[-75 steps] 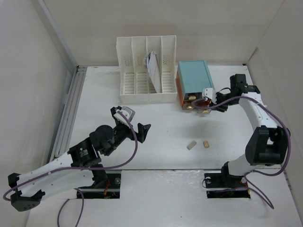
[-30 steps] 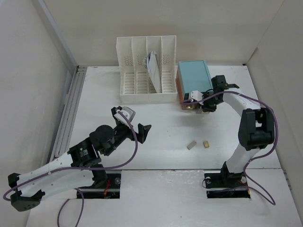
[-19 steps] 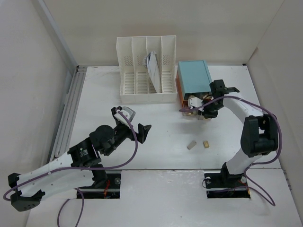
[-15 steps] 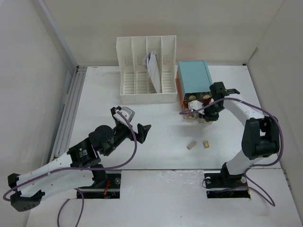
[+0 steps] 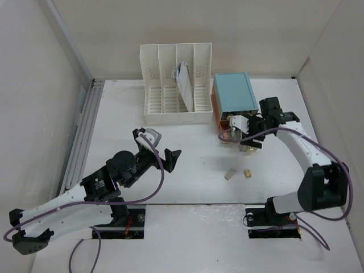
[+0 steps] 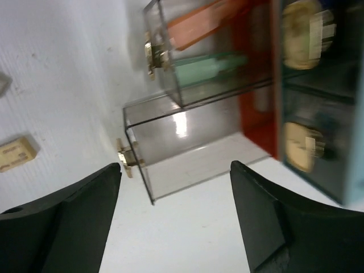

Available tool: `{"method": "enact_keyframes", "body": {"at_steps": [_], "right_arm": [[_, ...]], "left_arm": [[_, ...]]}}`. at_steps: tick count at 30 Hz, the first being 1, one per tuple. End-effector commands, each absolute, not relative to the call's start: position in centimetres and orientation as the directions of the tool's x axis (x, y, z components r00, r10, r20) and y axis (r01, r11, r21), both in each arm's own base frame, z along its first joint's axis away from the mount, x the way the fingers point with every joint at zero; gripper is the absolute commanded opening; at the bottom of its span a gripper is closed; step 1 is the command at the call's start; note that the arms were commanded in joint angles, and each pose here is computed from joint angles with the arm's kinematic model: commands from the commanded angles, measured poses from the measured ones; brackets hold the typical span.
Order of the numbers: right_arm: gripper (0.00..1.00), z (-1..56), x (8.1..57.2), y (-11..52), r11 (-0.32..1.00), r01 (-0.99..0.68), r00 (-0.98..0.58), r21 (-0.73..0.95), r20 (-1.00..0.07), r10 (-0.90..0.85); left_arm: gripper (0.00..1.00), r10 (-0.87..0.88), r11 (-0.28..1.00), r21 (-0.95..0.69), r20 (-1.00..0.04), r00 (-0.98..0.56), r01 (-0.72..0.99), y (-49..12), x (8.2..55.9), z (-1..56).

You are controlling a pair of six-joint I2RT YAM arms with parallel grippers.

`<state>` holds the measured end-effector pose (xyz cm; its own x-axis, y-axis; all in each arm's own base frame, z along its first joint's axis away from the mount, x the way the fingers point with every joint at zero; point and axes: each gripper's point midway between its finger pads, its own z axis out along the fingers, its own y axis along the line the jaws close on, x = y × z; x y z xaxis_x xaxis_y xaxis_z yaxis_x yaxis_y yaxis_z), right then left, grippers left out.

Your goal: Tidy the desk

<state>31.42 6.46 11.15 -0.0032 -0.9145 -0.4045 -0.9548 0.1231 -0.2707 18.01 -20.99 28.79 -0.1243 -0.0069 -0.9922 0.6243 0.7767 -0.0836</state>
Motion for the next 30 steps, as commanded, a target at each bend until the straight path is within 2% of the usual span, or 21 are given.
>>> {"method": "enact_keyframes", "body": {"at_steps": [1, 3, 4, 5, 6, 7, 8, 9, 10, 11, 12, 15, 18, 20, 21, 22, 23, 24, 25, 30], "right_arm": [[0.83, 15.9, 32.3, 8.5, 0.154, -0.891, 0.094, -0.426, -0.506, -0.857], [0.69, 18.0, 32.6, 8.8, 0.180, -0.841, 0.139, -0.510, -0.525, -0.840], [0.31, 19.2, 31.5, 8.7, 0.204, -0.801, 0.164, -0.563, -0.534, -0.829], [0.01, 20.0, 31.5, 8.1, 0.266, -0.755, 0.140, -0.599, -0.544, -0.828], [0.00, 22.6, 32.9, 7.9, 0.368, -0.647, 0.151, -0.668, -0.586, -0.796], [0.00, 21.5, 31.8, 7.8, 0.478, -0.645, 0.069, -0.596, -0.668, -0.741], [0.00, 22.7, 30.9, 7.9, 0.496, -0.621, 0.093, -0.607, -0.686, -0.722], [0.00, 22.3, 30.2, 7.9, 0.529, -0.635, 0.051, -0.563, -0.714, -0.699], [0.07, 21.6, 29.4, 8.2, 0.564, -0.662, -0.010, -0.493, -0.747, -0.665], [0.74, 21.0, 29.2, 8.6, 0.546, -0.713, -0.050, -0.439, -0.745, -0.665], [1.00, 19.3, 27.4, 9.8, 0.495, -0.814, -0.121, -0.304, -0.744, -0.657], [1.00, 17.7, 26.0, 10.4, 0.487, -0.861, -0.235, -0.147, -0.734, -0.637], [1.00, 18.2, 26.7, 8.7, 0.607, -0.783, -0.337, -0.133, -0.729, -0.595], [0.72, 19.5, 28.1, 7.2, 0.698, -0.693, -0.378, -0.180, -0.734, -0.564], [0.59, 20.1, 28.5, 6.9, 0.739, -0.654, -0.406, -0.163, -0.749, -0.524], [0.23, 20.7, 28.9, 6.4, 0.772, -0.612, -0.423, -0.169, -0.755, -0.501], [0.08, 21.2, 29.3, 6.2, 0.799, -0.579, -0.439, -0.162, -0.765, -0.472], [0.00, 21.1, 29.2, 6.1, 0.821, -0.557, -0.479, -0.128, -0.758, -0.443], [0.00, 21.5, 29.7, 5.8, 0.834, -0.541, -0.502, -0.111, -0.753, -0.426], [0.00, 21.8, 30.6, 4.0, 0.917, -0.398, -0.603, -0.025, -0.746, -0.282]], "left_arm": [[1.00, -0.044, 0.767, -0.094, -0.995, -0.095, 0.635, -21.3, 18.1, 29.8], [1.00, -0.043, 0.760, -0.095, -0.994, -0.096, 0.643, -21.7, 18.1, 29.8], [1.00, -0.023, 0.749, -0.088, -0.994, -0.107, 0.657, -22.1, 17.9, 29.1], [0.97, -0.024, 0.736, -0.090, -0.994, -0.108, 0.671, -22.6, 17.8, 29.1], [0.92, -0.008, 0.722, -0.087, -0.993, -0.116, 0.687, -23.1, 17.6, 28.7], [0.73, 0.024, 0.708, -0.077, -0.991, -0.134, 0.702, -24.1, 17.7, 27.7], [0.51, 0.030, 0.668, -0.095, -0.988, -0.153, 0.738, -25.2, 17.1, 27.7], [0.27, 0.042, 0.651, -0.109, -0.983, -0.179, 0.751, -26.1, 17.0, 27.3], [0.09, 0.050, 0.635, -0.129, -0.977, -0.207, 0.762, -27.0, 16.8, 27.0], [0.00, 0.087, 0.595, -0.155, -0.963, -0.254, 0.788, -28.7, 16.4, 26.1], [0.00, 0.109, 0.565, -0.208, -0.941, -0.322, 0.799, -30.5, 16.0, 25.0], [0.00, 0.087, 0.544, -0.330, -0.892, -0.443, 0.772, -33.0, 15.6, 23.4], [0.00, 0.038, 0.570, -0.454, -0.818, -0.574, 0.685, -36.3, 15.4, 21.1], [0.00, 0.020, 0.603, -0.471, -0.798, -0.602, 0.644, -37.9, 15.4, 20.0], [0.05, 0.011, 0.630, -0.488, -0.771, -0.636, 0.604, -39.1, 15.7, 18.3], [0.16, 0.008, 0.630, -0.496, -0.765, -0.645, 0.597, -40.1, 15.5, 18.1], [0.27, 0.014, 0.641, -0.496, -0.756, -0.655, 0.586, -40.7, 15.3, 17.4], [0.40, 0.008, 0.642, -0.503, -0.751, -0.661, 0.579, -41.4, 15.3, 17.1], [0.46, 0.026, 0.650, -0.496, -0.742, -0.669, 0.576, -42.7, 15.0, 16.1], [0.58, 0.077, 0.693, -0.451, -0.730, -0.680, 0.562, -45.1, 14.4, 12.7]]}}
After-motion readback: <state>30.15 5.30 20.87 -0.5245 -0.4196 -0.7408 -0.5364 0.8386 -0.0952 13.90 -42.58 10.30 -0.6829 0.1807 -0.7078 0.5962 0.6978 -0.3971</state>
